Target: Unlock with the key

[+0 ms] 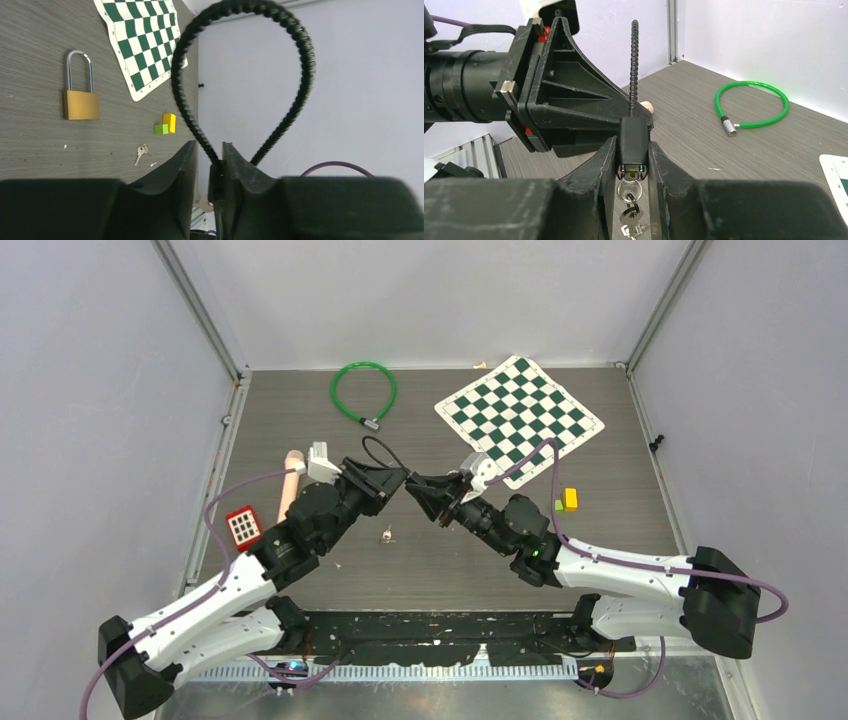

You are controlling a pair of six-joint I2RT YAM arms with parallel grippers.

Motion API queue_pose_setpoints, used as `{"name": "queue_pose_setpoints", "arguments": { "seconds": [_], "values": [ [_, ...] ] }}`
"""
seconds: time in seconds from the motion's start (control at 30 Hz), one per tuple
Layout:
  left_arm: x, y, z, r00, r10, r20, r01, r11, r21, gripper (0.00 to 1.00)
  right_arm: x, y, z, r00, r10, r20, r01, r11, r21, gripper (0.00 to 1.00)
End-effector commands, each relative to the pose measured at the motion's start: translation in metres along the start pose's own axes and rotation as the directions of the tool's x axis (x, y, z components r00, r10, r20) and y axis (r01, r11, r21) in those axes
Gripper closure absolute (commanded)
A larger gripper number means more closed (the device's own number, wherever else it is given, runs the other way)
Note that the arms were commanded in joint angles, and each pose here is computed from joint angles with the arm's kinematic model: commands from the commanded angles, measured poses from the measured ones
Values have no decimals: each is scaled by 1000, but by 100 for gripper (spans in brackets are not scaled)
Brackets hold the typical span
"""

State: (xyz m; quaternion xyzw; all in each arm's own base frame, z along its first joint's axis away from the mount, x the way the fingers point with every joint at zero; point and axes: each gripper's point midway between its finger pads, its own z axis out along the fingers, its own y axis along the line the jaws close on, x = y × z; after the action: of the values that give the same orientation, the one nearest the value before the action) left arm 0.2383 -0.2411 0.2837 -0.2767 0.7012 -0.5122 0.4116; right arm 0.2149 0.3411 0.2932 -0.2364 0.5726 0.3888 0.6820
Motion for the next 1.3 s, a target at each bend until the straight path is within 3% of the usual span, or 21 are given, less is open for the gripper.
{"name": "queue_pose_setpoints", "arguments": {
  "seconds": [0.0,0.1,0.33,0.6,0.67,0.7,0.73,0.8,1.0,1.27],
  "values": [
    [-9,-38,1,999,-40,10,39,995,96,81,-33,8,-2,993,35,112,-31,999,-38,95],
    [-19,-37,2,998,-46,32,43,995,95,100,-29,9,-5,995,33,98,-29,999,-43,95],
    [-66,-10,-6,984,-48,173,44,999,28,100,-12,10,-22,999,28,41,-25,997,-69,95],
    [-96,4,-13,965,-93,246,91,996,19,99,8,15,-33,999,41,-17,-42,994,-105,95],
    [-90,3,-13,974,-87,212,84,996,20,78,8,14,-33,999,39,-18,-40,995,-96,95],
    [-84,4,-12,980,-85,181,83,996,20,61,7,12,-32,999,38,-13,-39,996,-83,95],
    [-77,6,-11,986,-85,147,83,996,18,50,7,10,-32,999,32,-12,-32,997,-76,95],
    [-65,13,-12,993,-80,90,79,997,12,38,4,6,-30,1000,25,-5,-25,998,-55,95],
    [-48,23,-28,998,-41,41,41,999,13,35,3,-2,-27,1000,17,3,-17,1000,-6,95],
    [-22,-20,-38,995,67,-70,-58,992,112,40,5,-3,-24,1000,11,-3,-11,1000,1,95]
  ]
}}
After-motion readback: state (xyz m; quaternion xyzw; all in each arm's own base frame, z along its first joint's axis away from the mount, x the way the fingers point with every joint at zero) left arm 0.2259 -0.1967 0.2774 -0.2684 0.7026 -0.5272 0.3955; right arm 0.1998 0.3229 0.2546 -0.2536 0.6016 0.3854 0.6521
